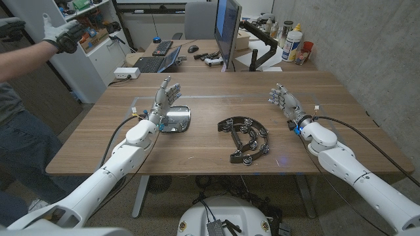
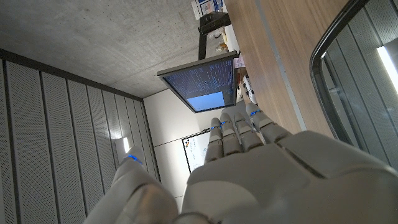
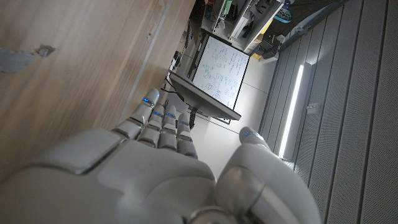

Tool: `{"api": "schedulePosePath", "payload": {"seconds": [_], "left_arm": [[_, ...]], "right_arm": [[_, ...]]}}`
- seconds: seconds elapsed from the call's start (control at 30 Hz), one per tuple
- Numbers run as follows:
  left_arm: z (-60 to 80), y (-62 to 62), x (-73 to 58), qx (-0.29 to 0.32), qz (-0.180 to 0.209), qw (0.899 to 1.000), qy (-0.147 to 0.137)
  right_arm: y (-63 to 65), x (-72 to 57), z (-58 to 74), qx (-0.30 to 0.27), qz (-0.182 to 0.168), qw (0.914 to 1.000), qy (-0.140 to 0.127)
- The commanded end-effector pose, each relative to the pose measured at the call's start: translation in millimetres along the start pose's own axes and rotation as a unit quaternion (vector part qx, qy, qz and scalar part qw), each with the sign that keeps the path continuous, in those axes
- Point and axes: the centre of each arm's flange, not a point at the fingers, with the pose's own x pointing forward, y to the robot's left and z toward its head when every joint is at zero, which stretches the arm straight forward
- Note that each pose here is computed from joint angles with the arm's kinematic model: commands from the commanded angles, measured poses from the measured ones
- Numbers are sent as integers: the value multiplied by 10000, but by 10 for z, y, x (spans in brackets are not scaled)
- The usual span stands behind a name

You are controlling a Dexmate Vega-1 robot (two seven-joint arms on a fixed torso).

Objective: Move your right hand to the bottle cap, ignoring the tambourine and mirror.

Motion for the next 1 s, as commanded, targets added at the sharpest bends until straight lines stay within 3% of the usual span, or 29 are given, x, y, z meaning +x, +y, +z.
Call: {"api": "schedulePosePath", "payload": {"seconds": [0.03, 0.67, 0.8, 1.0], "left_arm": [[42, -60, -19, 84, -39, 10000, -36], [121, -77, -27, 157, -142, 9997, -104], [112, -72, -34, 77, -108, 9999, -42], [95, -66, -48, 95, -124, 9999, -40]], "right_arm": [[-34, -128, 32, -95, -26, 9999, -94], [-2, -305, 35, -277, -101, 9996, 45], [19, -354, 28, -262, -88, 9996, -78], [52, -396, 49, -343, -111, 9993, -51]]}}
